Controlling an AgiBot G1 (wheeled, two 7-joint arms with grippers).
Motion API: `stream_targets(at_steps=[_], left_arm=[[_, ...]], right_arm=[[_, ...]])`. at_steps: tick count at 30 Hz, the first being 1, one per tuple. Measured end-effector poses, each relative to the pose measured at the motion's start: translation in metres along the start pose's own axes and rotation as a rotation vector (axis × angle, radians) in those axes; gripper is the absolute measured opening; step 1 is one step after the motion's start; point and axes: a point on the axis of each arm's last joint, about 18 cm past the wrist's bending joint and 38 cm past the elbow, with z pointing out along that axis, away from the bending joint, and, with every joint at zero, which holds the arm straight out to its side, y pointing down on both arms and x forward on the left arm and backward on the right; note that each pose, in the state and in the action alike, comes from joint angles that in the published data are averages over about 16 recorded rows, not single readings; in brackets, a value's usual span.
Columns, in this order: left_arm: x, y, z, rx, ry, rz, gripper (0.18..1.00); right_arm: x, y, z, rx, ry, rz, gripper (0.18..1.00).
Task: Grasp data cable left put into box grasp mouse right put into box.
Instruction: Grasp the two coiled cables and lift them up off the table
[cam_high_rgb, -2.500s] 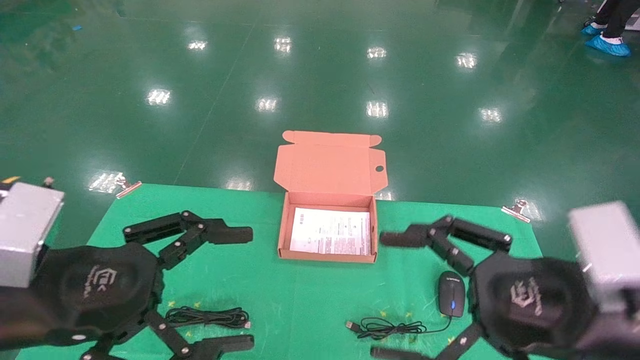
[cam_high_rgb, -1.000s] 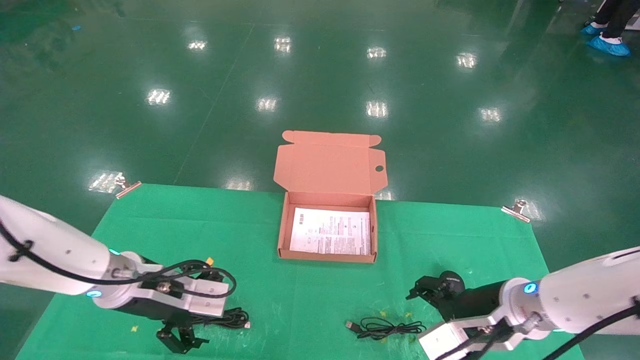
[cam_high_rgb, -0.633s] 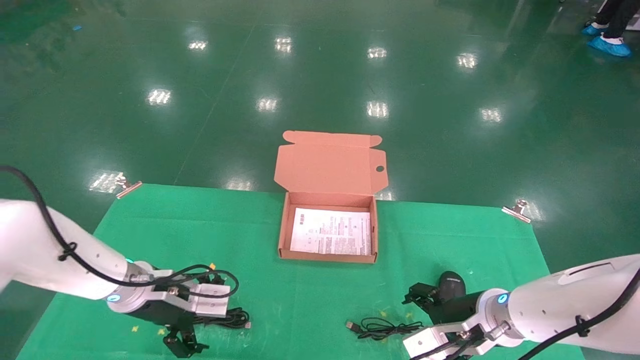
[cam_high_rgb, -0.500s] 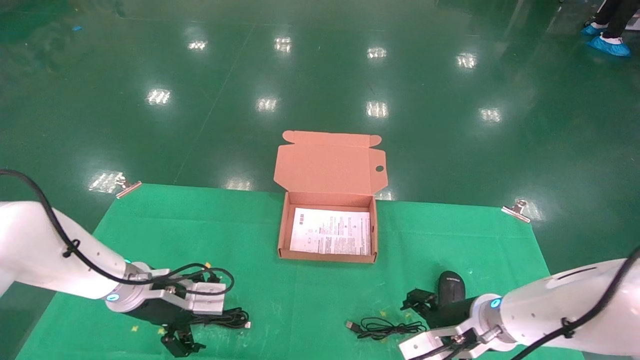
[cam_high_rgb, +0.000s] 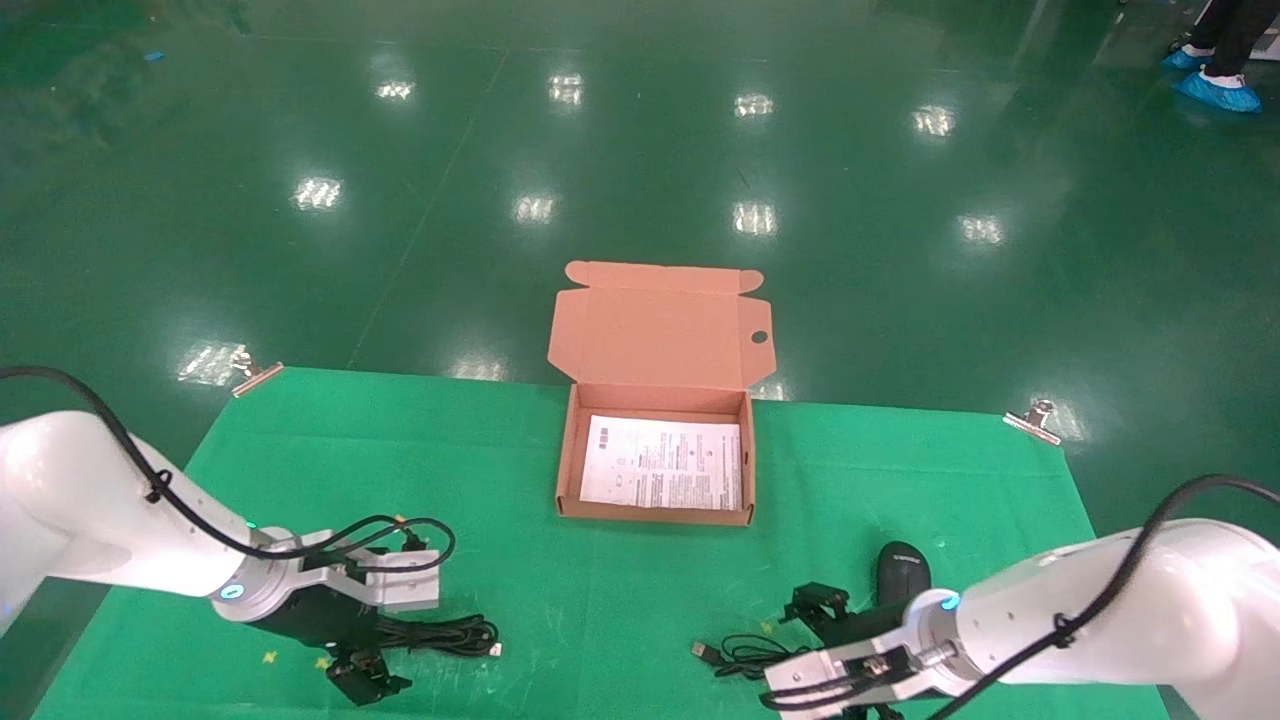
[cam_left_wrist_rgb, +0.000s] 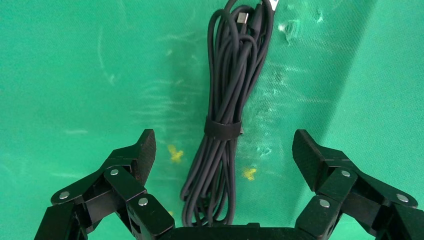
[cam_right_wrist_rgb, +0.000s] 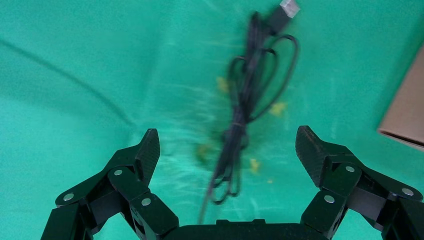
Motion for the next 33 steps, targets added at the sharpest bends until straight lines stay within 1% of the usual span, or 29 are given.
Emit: stream_targets(at_steps=[9,16,19,22,26,28,31,33], left_arm=[[-0.004,0.008,0.005,-0.007,-0.017,-0.041,1.0],[-0.005,0.01,0.005,-0.008,-0.021,-0.053,0.987],[-0.005,0.01,0.005,-0.008,-0.021,-0.054,0.975],[-0.005,0.01,0.005,-0.007,-0.021,-0.054,0.945],[-0.005,0.01,0.005,-0.006,-0.022,-0.052,0.907],[-0.005,0.009,0.005,-0.006,-0.022,-0.051,0.874],[-0.005,0.009,0.005,-0.006,-0.022,-0.05,0.828],[-0.005,0.009,0.005,-0.006,-0.022,-0.05,0.782]], right_arm=[[0.005,0.003,0.017,-0.034,0.033,0.022,1.0],[0.005,0.006,0.022,-0.046,0.048,0.042,0.99],[0.005,0.006,0.023,-0.046,0.049,0.046,0.972],[0.005,0.006,0.022,-0.047,0.048,0.045,0.954],[0.005,0.006,0.022,-0.046,0.047,0.039,0.908],[0.005,0.006,0.021,-0.047,0.047,0.037,0.888],[0.005,0.006,0.021,-0.046,0.046,0.034,0.831],[0.005,0.006,0.021,-0.046,0.046,0.032,0.798]])
